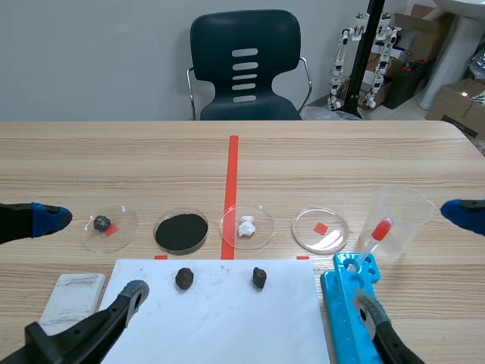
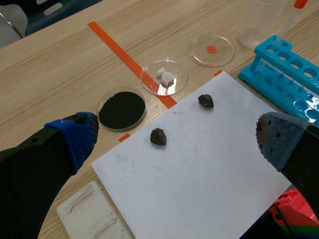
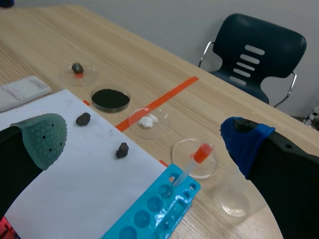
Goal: Pick up the dropper by the top with the right hand
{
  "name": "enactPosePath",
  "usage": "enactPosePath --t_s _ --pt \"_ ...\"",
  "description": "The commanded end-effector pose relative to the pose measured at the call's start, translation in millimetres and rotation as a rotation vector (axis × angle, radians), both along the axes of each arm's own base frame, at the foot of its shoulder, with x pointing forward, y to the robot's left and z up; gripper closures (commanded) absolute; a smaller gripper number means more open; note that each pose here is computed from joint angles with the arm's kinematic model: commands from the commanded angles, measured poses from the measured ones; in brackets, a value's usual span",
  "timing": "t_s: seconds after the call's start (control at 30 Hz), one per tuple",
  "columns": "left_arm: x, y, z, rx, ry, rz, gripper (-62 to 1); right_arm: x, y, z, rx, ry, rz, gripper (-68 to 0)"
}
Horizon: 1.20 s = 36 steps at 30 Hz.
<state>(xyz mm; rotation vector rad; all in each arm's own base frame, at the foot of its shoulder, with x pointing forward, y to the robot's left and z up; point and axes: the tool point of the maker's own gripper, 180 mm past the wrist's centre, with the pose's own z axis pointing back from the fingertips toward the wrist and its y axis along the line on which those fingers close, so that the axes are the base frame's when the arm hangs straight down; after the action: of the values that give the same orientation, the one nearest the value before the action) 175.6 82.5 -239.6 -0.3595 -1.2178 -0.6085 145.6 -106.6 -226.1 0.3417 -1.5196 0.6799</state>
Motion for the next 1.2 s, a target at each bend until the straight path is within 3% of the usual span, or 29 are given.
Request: enactPosePath --t_s 0.0,0.4,0.8,1.17 --pt "1 -5 9 -0.027 -0.024 -0.005 -62.3 4.5 -6 1 0.016 -0.028 -0.003 -65.5" --pt "1 -5 9 -0.027 -0.024 -0.005 -62.3 18.5 -19 -30 0.086 -0.077 -0.011 -65.2" --pt "1 -5 9 -0.027 -0.024 -0.005 -62.3 38.8 -7 -60 0.162 -0.051 -0.003 -65.1" --pt "1 -5 9 -0.027 -0.024 -0.004 -62.3 64.2 -18 -63 0.219 -0.069 -0.088 -65.0"
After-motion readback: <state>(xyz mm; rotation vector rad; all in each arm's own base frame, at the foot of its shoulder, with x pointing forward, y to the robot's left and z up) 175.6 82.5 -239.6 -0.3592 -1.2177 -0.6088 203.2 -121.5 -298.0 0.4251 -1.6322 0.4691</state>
